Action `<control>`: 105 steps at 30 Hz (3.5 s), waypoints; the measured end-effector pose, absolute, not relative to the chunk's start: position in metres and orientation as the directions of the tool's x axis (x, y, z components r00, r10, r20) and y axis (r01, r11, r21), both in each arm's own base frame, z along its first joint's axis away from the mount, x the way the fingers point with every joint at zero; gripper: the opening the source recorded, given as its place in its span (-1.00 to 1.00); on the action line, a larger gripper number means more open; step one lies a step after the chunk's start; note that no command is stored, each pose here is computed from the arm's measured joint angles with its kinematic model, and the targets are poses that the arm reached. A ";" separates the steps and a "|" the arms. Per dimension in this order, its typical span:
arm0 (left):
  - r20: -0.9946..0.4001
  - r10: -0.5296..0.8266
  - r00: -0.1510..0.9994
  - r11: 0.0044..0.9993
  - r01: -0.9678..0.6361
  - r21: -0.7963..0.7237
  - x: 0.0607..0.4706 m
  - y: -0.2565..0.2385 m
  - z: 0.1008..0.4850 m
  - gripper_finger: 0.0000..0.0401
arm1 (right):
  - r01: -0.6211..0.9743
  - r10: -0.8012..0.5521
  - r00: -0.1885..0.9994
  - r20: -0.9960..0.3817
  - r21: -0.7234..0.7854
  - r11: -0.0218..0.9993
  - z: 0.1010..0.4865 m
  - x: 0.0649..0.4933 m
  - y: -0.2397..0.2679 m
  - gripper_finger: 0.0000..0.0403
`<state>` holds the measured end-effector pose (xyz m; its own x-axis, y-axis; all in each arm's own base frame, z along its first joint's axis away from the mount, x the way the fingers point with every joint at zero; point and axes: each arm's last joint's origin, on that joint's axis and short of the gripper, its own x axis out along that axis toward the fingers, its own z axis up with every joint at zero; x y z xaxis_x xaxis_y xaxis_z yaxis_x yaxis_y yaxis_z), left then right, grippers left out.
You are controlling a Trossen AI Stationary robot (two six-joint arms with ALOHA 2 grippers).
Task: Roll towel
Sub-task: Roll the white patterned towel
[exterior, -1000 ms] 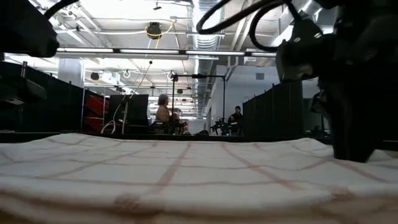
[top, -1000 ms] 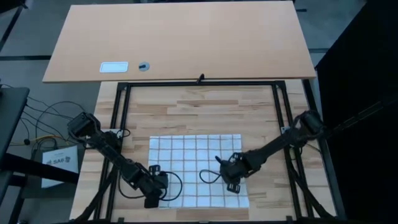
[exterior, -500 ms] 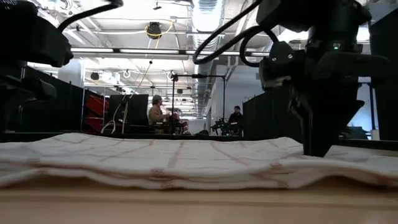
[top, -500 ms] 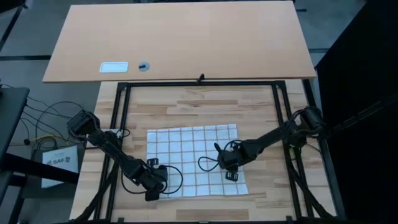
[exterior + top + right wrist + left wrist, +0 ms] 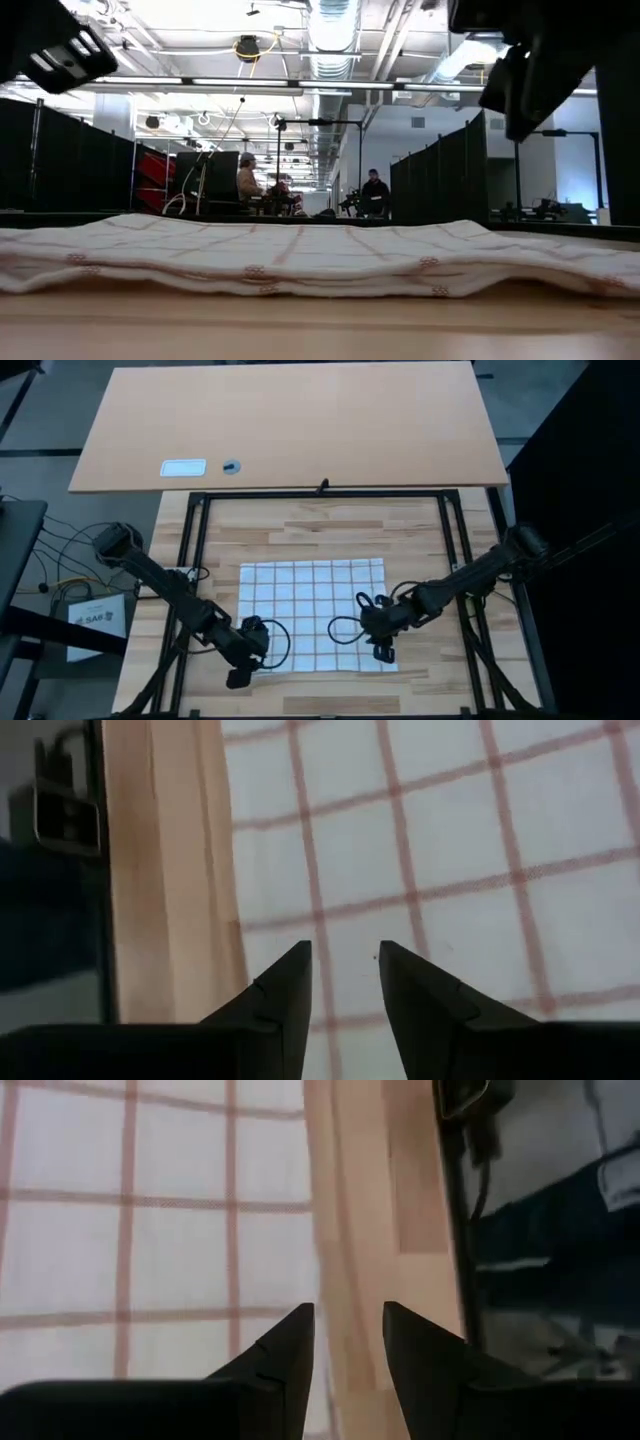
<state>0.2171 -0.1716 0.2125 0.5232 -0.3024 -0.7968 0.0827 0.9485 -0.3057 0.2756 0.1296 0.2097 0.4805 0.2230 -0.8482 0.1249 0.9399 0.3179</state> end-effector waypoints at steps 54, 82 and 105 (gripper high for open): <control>-0.882 0.411 0.231 0.911 -0.091 0.401 0.254 -0.327 0.183 -0.18 | 0.094 -0.198 0.428 -0.882 -0.175 0.980 0.207 0.237 0.299 -0.05; -0.874 0.448 0.186 0.894 -0.096 0.438 0.236 -0.312 0.128 0.04 | 0.069 -0.191 0.432 -0.882 -0.179 0.981 0.181 0.248 0.284 -0.05; -0.868 0.456 0.196 0.890 -0.103 0.444 0.233 -0.309 0.120 0.04 | -0.096 -0.203 0.300 -0.932 -0.241 0.966 0.139 0.261 0.284 -0.05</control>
